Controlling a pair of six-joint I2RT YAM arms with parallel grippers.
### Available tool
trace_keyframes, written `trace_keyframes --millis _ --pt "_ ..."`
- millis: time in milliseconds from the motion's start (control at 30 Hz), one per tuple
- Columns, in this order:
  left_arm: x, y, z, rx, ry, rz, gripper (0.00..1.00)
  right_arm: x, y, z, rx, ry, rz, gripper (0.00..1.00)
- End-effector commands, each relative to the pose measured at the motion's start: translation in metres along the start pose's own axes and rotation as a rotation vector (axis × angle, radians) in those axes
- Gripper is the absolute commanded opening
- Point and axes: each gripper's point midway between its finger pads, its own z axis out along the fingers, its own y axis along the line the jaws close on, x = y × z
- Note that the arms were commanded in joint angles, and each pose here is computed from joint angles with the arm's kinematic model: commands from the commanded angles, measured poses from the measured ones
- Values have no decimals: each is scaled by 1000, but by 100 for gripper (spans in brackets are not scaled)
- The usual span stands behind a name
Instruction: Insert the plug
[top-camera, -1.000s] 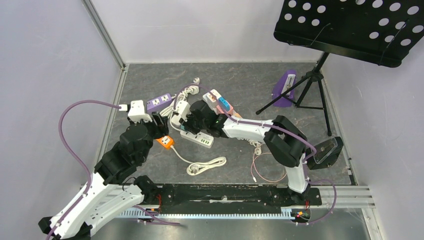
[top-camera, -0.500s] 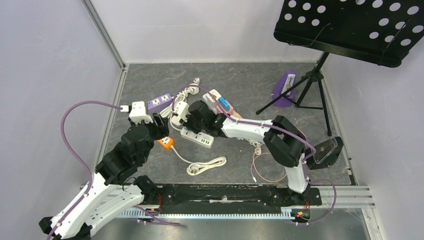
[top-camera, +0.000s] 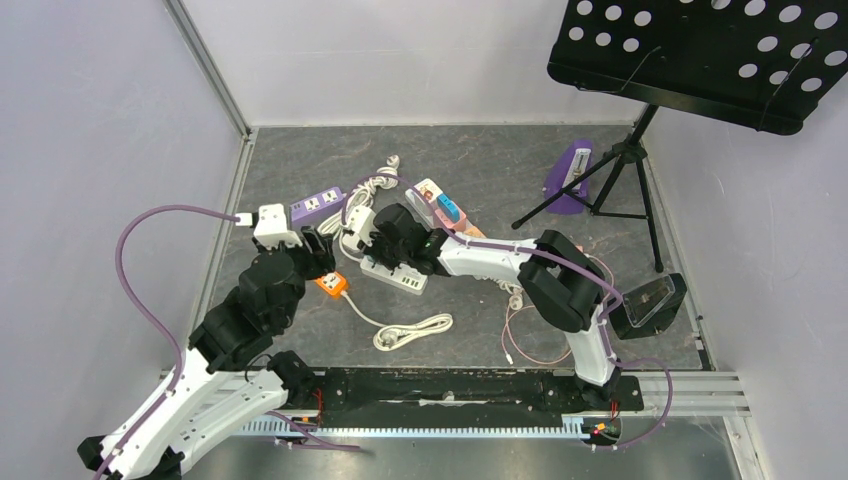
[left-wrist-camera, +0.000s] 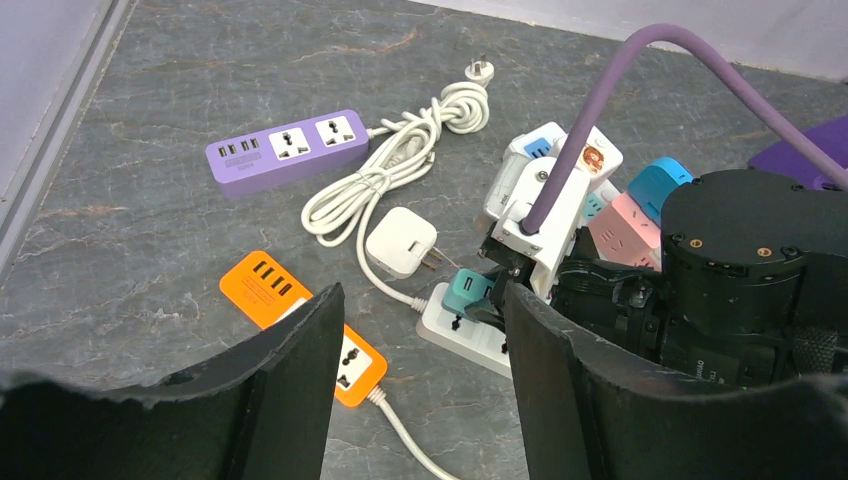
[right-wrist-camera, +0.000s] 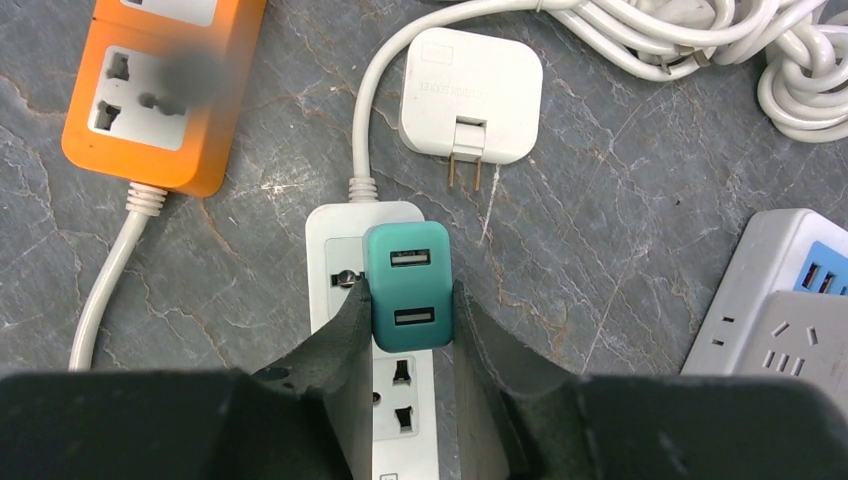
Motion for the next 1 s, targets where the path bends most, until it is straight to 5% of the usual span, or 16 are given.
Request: trace_keyframes --millis 0,167,333,400,567,700,967 --pt "-12 4 0 -18 -53 4 65 60 17 15 -46 136 -7 0" --pt "-15 6 -3 -18 -64 -4 65 55 13 7 -17 135 40 1" --pt "-17 4 -4 -6 -64 -16 65 -18 -11 -17 65 -10 96 61" --pt "-17 3 -5 0 -61 -22 65 -51 -23 -33 103 -79 115 74" --pt "-15 -1 -7 19 -39 -34 66 -103 -42 -84 137 -205 188 82" --pt "-10 -7 -8 56 -16 -46 66 -95 -60 -132 212 -221 306 83" --pt "1 -22 -11 138 35 -77 66 17 -142 -234 635 -123 649 84"
